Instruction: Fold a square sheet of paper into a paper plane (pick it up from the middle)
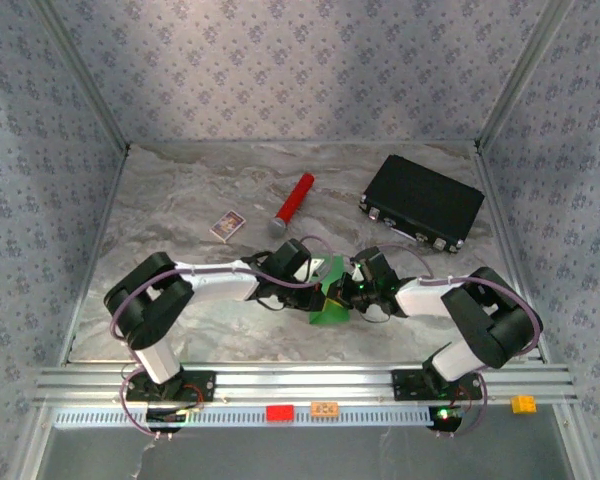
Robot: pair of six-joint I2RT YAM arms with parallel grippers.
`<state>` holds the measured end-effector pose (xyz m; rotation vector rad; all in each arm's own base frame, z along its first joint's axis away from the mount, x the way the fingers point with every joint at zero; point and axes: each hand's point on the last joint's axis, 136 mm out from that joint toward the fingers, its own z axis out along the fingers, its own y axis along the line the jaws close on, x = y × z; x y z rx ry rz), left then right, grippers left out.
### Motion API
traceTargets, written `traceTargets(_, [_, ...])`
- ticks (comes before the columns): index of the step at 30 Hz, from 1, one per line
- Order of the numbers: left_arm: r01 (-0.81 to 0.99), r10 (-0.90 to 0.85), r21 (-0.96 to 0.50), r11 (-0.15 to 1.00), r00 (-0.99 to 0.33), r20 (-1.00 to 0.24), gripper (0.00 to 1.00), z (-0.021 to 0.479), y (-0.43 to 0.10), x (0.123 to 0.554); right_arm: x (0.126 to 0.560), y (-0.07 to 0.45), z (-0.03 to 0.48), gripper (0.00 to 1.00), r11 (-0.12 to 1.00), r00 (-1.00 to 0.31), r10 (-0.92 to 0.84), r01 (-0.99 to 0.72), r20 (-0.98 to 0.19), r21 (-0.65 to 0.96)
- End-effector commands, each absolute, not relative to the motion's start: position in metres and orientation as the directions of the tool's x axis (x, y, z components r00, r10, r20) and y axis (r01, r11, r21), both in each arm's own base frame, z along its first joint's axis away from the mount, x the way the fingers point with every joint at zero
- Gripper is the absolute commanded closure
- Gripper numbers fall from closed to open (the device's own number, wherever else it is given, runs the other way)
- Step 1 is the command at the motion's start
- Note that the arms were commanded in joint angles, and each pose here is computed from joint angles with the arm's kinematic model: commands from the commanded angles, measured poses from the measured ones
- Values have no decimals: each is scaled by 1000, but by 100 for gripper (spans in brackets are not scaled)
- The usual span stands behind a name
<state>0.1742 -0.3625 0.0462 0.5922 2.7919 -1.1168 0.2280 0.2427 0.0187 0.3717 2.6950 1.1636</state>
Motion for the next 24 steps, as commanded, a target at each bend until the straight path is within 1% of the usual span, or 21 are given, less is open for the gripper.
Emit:
traceTargets(1, [390, 345, -669, 633, -916, -206, 100, 51, -371, 172, 219, 228, 2, 91, 703, -943, 330, 219, -37, 677])
traceTargets(13, [392, 363, -666, 635, -912, -191, 100, 40, -373, 173, 218, 228, 2, 91, 704, -944, 328, 219, -36, 676])
traceTargets(24, [361, 368, -663, 655, -920, -137, 100, 23, -363, 162, 216, 226, -1, 90, 710, -945, 326, 219, -36, 669])
